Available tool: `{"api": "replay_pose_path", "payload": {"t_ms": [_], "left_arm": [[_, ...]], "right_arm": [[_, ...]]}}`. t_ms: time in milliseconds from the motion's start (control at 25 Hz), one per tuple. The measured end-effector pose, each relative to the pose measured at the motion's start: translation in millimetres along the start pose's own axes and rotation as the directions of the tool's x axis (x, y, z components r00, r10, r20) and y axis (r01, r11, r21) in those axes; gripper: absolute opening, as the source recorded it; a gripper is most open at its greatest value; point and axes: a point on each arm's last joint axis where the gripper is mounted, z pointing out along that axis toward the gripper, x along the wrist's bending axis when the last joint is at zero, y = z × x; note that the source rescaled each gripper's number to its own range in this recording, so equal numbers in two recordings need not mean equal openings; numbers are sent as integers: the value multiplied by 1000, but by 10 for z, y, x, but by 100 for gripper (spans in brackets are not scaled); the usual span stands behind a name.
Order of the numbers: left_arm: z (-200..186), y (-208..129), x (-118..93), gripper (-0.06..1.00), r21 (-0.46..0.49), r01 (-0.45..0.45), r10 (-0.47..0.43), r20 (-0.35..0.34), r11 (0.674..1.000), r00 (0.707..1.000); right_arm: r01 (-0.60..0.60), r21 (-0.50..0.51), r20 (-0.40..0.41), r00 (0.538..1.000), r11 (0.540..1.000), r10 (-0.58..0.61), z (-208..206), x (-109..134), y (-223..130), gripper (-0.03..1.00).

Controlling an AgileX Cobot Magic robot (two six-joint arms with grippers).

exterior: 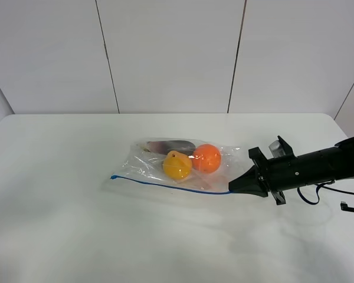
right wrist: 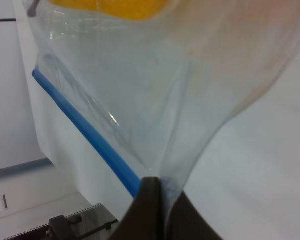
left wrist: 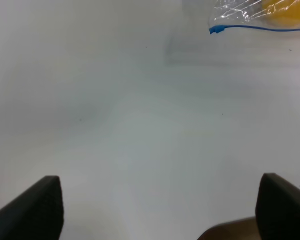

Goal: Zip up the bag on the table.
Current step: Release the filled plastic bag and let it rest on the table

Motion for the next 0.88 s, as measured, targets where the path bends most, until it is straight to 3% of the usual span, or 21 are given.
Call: {"api": "replay_pose_path", "payload": {"t_ms": [280,480,720,880], "left_arm": [[0,0,0,86,0,0,0,0,1000,1000],[0,0,0,86,0,0,0,0,1000,1000],[0,0,0,86,0,0,0,0,1000,1000],[0,0,0,86,0,0,0,0,1000,1000]], "right_arm": [[12,5,-2,1000,1000,-12,-5,11,14,7],[50,16,-47,998,999,-50,-29,97,87,35],[68,19,-73,995,998,-66,-54,166,166,48],[68,21,-76,995,997,-66,-57,175,174,81]]}}
